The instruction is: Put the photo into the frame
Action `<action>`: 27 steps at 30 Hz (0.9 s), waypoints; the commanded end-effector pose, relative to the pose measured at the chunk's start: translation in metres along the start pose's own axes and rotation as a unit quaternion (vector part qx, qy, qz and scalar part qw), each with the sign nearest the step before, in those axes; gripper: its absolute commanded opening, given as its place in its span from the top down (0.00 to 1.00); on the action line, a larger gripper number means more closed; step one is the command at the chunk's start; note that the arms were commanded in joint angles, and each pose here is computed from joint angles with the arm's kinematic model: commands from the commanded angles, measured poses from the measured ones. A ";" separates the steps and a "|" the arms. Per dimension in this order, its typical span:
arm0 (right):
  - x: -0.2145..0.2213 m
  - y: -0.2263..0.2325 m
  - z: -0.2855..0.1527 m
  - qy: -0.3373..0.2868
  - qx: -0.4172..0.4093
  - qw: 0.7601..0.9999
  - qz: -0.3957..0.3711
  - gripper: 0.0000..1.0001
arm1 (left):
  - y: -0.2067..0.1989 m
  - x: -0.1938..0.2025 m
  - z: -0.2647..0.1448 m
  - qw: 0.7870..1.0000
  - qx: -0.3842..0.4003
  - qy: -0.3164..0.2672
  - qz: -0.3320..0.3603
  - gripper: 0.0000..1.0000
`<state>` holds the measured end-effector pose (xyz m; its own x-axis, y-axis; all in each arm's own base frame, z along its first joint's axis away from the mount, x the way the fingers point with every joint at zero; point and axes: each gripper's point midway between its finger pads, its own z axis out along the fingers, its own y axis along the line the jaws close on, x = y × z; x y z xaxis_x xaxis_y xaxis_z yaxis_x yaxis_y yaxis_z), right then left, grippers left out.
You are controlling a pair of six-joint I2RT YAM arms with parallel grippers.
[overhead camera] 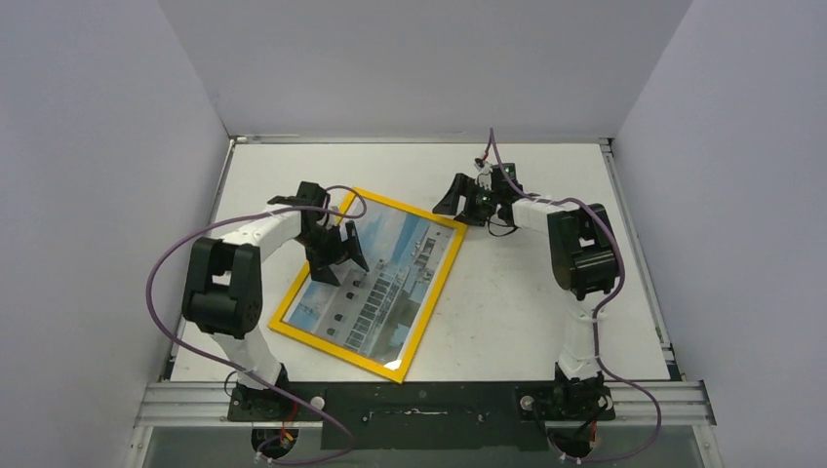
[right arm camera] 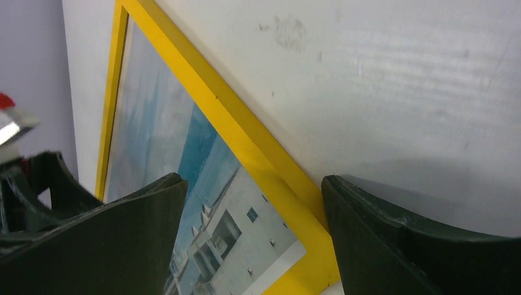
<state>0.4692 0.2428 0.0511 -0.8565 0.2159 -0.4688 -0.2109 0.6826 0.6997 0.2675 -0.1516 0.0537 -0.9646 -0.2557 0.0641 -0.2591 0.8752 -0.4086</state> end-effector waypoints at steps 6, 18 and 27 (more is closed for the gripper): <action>0.028 0.033 -0.053 -0.002 -0.009 1.000 0.005 0.17 | -0.024 -0.072 -0.005 0.998 0.033 -0.016 0.046 0.23; 0.020 0.011 -0.068 0.010 0.128 0.989 -0.078 0.18 | 0.055 -0.089 -0.063 0.984 -0.138 -0.113 0.006 0.21; 0.033 0.045 -0.035 0.091 0.142 0.946 -0.275 0.22 | 0.098 -0.084 -0.094 0.970 -0.137 -0.174 -0.096 0.14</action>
<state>0.4146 0.2420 0.0858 -0.8102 -0.1349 -0.5705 -0.3790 0.8630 0.3342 0.3228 -0.0196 0.0774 -0.8831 -0.4448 -0.1494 -0.4261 0.8936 -0.1413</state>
